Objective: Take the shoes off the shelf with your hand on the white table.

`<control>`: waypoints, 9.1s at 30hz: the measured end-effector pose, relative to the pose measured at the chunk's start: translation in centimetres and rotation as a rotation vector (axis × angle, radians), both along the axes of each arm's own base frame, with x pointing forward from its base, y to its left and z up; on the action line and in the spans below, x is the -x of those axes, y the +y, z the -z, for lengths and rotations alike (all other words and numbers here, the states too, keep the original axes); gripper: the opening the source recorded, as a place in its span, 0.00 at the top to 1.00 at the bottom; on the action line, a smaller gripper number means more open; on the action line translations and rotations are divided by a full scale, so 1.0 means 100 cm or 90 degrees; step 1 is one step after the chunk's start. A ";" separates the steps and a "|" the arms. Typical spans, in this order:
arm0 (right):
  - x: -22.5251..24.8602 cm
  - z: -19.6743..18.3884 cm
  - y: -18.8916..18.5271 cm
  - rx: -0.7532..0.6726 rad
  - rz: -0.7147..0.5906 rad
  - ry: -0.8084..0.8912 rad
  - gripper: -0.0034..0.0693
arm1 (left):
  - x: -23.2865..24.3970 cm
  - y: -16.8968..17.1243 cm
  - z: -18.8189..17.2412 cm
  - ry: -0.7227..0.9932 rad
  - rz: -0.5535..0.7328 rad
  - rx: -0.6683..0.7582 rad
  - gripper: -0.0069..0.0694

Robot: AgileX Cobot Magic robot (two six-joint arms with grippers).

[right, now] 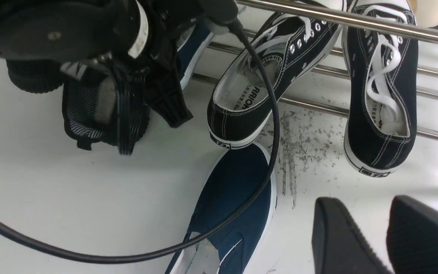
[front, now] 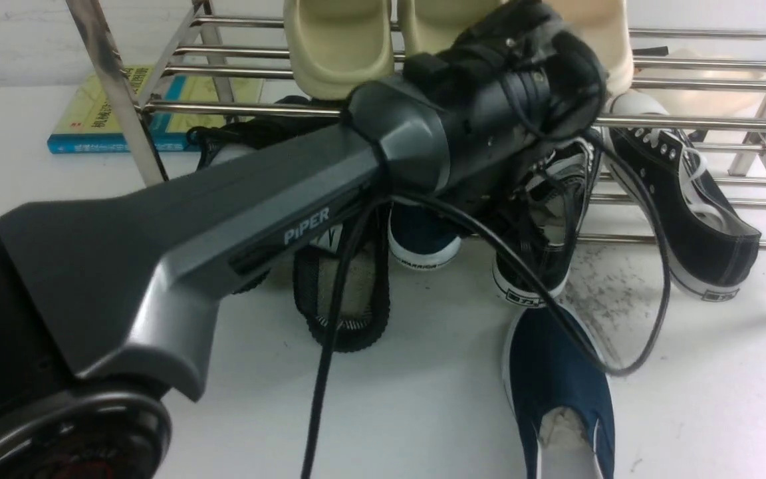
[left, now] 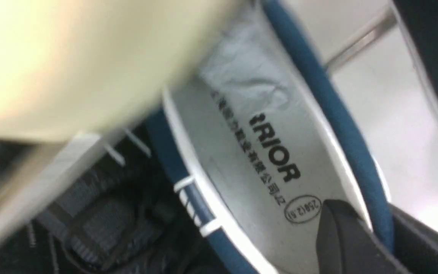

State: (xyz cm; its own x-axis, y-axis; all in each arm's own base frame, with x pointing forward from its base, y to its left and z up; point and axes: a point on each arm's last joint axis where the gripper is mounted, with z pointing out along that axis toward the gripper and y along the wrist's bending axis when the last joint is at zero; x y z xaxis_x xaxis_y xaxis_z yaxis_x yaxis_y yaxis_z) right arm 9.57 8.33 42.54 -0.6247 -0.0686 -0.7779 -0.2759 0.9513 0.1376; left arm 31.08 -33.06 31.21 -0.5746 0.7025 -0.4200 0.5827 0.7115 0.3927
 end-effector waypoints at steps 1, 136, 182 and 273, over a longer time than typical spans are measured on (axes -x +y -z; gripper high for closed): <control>0.000 0.000 0.000 0.000 0.000 0.000 0.64 | 0.000 -0.001 -0.007 -0.006 -0.002 0.016 0.82; 0.001 0.001 0.001 -0.006 -0.003 0.010 0.62 | 0.200 0.028 -0.017 0.250 0.017 0.180 0.84; 0.000 0.000 0.000 -0.002 0.001 0.005 0.62 | 0.182 0.019 0.054 0.163 0.056 0.153 0.84; 0.043 0.160 -0.030 -0.208 -0.213 -0.152 0.93 | 0.179 0.084 -0.135 -0.049 -0.057 0.345 0.87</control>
State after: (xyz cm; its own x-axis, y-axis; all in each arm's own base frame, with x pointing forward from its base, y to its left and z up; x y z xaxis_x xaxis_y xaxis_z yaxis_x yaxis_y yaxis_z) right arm 5.31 5.36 26.55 -0.4132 0.0353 -0.9100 -0.6171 0.7240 0.3083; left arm 13.16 -24.64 44.71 -0.5751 0.3239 -0.7513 0.4951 0.8689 -0.0044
